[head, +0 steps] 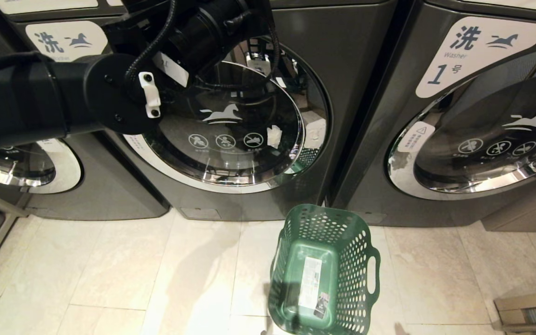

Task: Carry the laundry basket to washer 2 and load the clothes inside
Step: Press the washing machine switch

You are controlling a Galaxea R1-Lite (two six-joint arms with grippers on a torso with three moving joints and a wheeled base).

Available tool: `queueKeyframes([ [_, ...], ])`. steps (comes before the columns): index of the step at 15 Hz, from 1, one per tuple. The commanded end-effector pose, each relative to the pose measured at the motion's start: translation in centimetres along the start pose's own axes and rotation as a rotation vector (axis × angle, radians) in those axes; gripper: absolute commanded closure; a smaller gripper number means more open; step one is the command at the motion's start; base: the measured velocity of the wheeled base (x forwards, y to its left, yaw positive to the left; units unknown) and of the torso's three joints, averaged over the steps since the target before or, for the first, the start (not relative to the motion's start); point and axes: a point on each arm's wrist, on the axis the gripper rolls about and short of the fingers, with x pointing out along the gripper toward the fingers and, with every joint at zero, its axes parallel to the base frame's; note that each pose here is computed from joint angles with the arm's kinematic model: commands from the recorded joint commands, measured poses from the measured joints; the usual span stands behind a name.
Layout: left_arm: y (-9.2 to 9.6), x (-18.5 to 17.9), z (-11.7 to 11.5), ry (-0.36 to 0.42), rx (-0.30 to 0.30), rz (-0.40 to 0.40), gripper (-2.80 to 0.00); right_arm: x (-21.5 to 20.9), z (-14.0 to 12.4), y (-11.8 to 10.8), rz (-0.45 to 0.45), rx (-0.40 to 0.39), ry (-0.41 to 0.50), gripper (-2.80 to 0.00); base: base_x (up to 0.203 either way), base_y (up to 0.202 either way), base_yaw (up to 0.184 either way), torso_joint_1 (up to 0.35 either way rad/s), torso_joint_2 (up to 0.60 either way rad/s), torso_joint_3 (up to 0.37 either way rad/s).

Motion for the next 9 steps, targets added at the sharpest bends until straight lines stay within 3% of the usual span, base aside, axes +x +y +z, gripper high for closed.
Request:
queueKeyframes([
  [1,0.24,0.0,0.12,-0.005,0.001,0.008,0.0,0.01,0.0,0.0,0.001,-0.001,0.002,0.0,0.0,0.0,0.0,0.0,0.0,0.0],
  [9,0.24,-0.04,0.67,-0.021,-0.001,0.007,0.0,0.01,0.0,0.0,0.001,-0.001,0.002,0.0,0.0,0.0,0.0,0.0,0.0,0.0],
])
